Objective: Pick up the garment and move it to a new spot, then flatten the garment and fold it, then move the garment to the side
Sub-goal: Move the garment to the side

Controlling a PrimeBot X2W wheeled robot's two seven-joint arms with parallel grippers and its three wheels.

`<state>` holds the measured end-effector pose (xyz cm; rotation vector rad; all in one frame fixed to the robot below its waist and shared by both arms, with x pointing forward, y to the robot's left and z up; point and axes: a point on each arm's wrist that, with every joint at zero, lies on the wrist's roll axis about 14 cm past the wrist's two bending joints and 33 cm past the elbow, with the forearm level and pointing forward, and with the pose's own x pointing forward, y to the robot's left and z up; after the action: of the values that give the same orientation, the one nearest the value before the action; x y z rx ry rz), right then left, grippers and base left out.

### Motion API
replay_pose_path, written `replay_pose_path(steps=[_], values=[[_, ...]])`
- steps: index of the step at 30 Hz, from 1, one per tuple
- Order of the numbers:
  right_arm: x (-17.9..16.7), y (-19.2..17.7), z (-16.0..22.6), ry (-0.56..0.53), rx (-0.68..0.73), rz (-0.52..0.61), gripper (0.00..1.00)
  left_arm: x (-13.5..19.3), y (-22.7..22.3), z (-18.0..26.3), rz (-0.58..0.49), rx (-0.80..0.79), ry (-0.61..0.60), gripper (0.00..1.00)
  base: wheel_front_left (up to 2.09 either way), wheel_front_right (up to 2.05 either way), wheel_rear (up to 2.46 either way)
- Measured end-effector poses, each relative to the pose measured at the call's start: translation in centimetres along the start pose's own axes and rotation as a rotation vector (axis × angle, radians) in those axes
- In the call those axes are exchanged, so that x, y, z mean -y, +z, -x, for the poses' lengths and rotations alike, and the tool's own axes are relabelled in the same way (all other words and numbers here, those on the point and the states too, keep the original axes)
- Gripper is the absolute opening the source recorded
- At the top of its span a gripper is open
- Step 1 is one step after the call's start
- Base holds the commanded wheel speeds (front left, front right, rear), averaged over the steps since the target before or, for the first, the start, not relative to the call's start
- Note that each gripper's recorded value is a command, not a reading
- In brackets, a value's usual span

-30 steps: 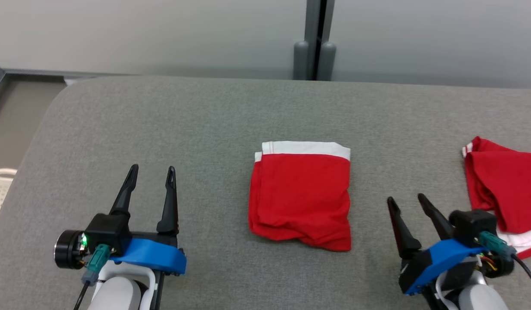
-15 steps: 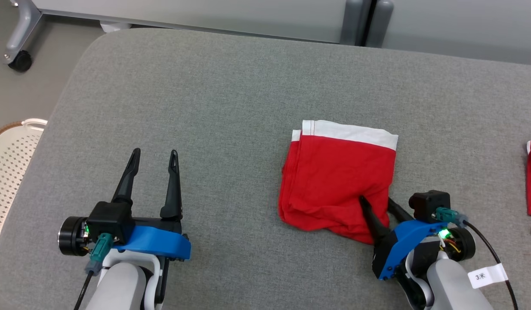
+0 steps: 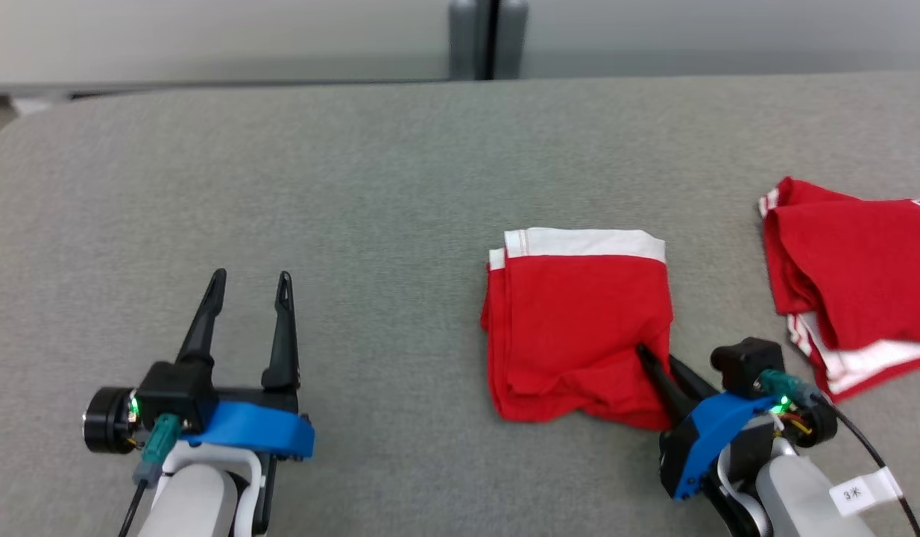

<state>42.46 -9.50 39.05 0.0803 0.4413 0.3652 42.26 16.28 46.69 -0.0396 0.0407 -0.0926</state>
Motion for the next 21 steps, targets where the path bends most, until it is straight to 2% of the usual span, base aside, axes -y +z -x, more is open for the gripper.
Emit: replay_pose_path(steps=[6, 11, 18, 21], values=[[6.4, -1.0, 4.5, -0.161, -0.019, -0.003, 0.0, 4.5, -0.1, -2.3, 0.013, 0.012, -0.135, 1.0, 0.0, 0.0, 0.0], [9.9, -0.8, 7.4, -0.257, -0.013, -0.005, 0.0, 8.2, 0.2, -3.8, 0.022, 0.023, -0.239, 1.0, 0.0, 0.0, 0.0], [13.4, 4.2, 6.5, -0.284, 0.077, 0.127, 0.0, 10.5, -0.8, -5.6, 0.019, 0.009, -0.317, 1.0, 0.0, 0.0, 0.0], [16.0, 6.3, 6.5, -0.327, 0.101, 0.191, 0.0, 11.0, -1.5, -6.3, 0.019, -0.004, -0.337, 1.0, 0.0, 0.0, 0.0]])
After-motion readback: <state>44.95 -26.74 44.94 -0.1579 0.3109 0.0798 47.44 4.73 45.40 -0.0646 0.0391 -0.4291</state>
